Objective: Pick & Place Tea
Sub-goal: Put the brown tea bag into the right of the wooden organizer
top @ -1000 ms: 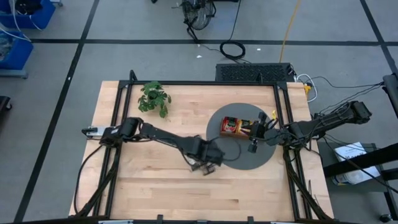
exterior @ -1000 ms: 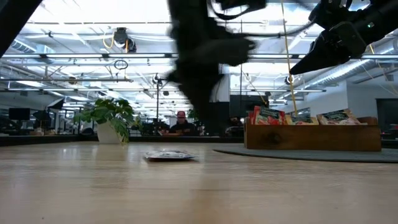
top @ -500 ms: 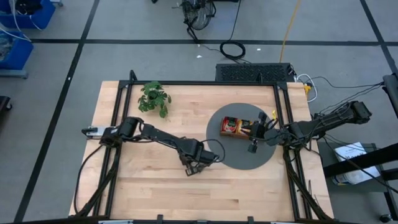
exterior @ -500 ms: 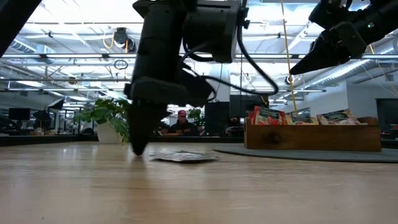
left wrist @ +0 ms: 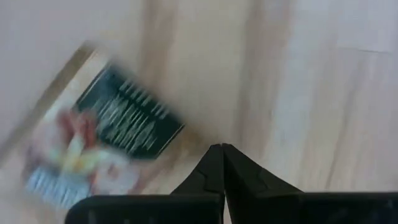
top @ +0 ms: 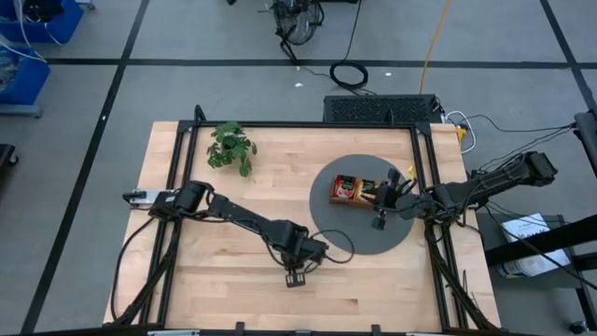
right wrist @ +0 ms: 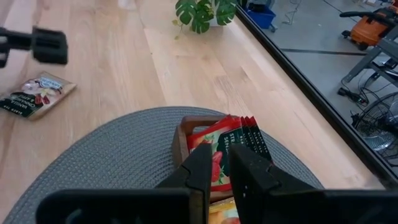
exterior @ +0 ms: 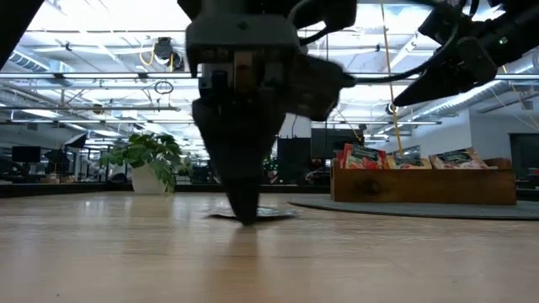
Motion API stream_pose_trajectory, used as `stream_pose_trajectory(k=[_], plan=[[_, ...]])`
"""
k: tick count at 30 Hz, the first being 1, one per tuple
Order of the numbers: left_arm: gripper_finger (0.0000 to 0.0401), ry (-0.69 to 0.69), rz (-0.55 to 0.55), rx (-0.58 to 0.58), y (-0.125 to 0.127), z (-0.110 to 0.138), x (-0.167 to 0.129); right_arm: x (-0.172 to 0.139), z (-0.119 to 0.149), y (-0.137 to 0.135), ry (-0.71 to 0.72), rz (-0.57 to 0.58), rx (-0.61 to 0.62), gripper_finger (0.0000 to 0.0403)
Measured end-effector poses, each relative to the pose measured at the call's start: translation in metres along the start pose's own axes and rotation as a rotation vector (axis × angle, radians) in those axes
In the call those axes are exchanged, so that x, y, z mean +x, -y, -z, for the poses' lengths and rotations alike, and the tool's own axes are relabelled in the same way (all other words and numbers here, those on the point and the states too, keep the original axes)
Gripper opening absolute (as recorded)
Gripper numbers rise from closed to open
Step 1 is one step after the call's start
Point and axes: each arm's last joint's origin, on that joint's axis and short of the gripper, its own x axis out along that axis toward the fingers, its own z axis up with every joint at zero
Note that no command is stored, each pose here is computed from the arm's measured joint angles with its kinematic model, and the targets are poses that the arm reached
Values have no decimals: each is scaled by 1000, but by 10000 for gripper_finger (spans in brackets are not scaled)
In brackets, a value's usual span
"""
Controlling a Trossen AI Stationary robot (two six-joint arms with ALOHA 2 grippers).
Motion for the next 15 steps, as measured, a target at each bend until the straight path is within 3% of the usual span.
stream_pose_trajectory(k=[5,11,15], plan=[[3,24,-82,188,11,3,-13,1,3,0,4,-1,3,45],[2,77,-370,179,-1,6,-42,1,1,-1,16,-2,7,45],[2,66,-295,151,-14,0,-38,1,-2,-1,43,-5,11,45]])
